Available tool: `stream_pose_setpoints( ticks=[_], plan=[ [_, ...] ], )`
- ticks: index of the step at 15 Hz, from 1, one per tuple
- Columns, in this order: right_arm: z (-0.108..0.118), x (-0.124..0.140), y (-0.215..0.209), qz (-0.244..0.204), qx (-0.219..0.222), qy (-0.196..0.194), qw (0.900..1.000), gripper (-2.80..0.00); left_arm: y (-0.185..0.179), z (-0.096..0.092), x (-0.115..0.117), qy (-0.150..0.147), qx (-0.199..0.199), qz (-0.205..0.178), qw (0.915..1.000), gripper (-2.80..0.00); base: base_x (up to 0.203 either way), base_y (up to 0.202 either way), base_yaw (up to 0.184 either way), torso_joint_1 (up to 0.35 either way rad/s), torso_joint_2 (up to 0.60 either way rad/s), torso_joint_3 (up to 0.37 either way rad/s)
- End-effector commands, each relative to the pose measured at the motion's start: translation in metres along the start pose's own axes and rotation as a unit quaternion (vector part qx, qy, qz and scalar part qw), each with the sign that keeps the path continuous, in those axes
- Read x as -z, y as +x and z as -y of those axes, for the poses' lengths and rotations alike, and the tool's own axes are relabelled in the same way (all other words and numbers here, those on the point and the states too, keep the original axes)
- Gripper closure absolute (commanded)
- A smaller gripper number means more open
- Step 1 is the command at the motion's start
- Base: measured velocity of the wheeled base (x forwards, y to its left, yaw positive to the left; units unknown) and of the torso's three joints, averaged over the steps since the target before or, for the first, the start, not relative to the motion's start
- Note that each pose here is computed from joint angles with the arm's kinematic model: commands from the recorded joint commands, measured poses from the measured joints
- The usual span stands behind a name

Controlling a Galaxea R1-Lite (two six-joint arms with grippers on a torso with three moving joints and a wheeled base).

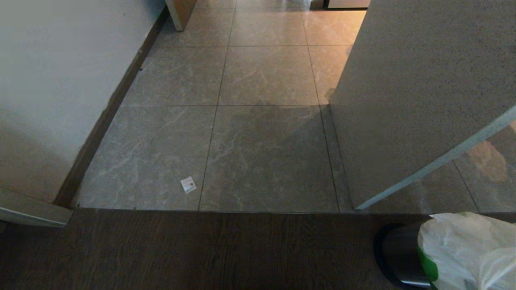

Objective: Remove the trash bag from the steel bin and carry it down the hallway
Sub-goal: Put the trash bag at the door

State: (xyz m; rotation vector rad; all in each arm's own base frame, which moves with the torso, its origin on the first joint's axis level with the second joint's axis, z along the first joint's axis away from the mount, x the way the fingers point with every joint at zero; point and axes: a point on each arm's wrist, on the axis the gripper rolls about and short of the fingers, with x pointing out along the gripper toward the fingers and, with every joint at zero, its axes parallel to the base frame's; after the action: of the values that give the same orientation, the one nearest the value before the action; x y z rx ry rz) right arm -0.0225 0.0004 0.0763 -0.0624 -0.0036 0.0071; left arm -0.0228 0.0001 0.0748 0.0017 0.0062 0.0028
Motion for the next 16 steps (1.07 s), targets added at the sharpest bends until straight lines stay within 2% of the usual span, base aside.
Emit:
stream_pose_setpoints(
  ticks=[1,3,5,16],
  plan=[
    [-0.0001,0.0009,-0.0003,0.0,0.0,0.003,1.0,0.0,0.0,0.0,0.0,0.0,0.0,0.0,1.0,0.0,0.0,0.0,0.0,0.0,0.0,0.0],
    [0.0,0.0011,-0.0003,-0.001,0.003,0.024,1.0,0.0,0.0,0.0,0.0,0.0,0.0,0.0,1.0,0.0,0.0,0.0,0.0,0.0,0.0,0.0],
    [0.0001,0.001,-0.0003,0.0,0.004,0.028,1.0,0.0,0.0,0.0,0.0,0.0,0.0,0.0,1.0,0.0,0.0,0.0,0.0,0.0,0.0,0.0],
    [0.0,0.0006,-0.0003,-0.001,0.003,0.027,1.0,0.0,0.0,0.0,0.0,0.0,0.0,0.0,1.0,0.0,0.0,0.0,0.0,0.0,0.0,0.0]
  ],
)
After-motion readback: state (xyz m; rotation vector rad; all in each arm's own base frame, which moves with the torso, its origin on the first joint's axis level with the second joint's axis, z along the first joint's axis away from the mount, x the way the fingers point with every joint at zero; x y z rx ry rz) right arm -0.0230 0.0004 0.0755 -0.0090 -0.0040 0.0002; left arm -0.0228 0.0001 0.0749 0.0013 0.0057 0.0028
